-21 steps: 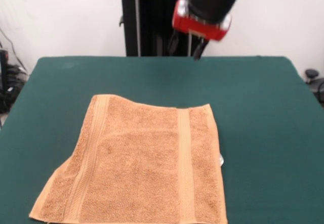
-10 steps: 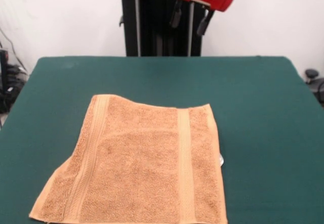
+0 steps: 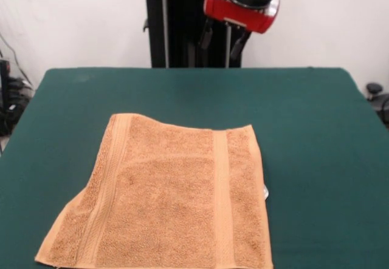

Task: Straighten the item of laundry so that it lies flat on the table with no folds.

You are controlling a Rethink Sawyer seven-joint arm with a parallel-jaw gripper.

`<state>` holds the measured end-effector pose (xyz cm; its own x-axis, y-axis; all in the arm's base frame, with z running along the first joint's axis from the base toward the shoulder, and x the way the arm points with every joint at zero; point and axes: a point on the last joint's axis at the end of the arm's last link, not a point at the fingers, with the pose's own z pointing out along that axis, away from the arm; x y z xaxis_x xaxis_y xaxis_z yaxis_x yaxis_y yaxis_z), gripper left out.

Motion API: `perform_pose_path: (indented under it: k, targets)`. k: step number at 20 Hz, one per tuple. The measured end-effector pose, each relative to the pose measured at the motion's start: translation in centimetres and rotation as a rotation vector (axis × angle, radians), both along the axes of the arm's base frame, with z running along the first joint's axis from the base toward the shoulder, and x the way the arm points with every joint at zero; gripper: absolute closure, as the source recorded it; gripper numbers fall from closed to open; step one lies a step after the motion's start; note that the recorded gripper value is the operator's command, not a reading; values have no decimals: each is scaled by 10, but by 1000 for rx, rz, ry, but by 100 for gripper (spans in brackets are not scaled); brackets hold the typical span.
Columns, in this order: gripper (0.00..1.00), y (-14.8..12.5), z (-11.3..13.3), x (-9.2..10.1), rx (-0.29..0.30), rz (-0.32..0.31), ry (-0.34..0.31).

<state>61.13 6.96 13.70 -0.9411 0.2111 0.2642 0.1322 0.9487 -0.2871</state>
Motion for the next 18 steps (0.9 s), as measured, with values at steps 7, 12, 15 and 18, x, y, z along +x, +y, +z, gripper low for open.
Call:
perform_pose_path:
  k: [7, 12, 15, 18]
  targets:
    - [0, -2, -17, 13, -12, 14, 4]
    - [0, 0, -33, 22, -21, 33, 9]
    - [0, 1, -42, 26, -24, 40, 13]
    - [0, 3, -56, 30, -27, 49, 22]
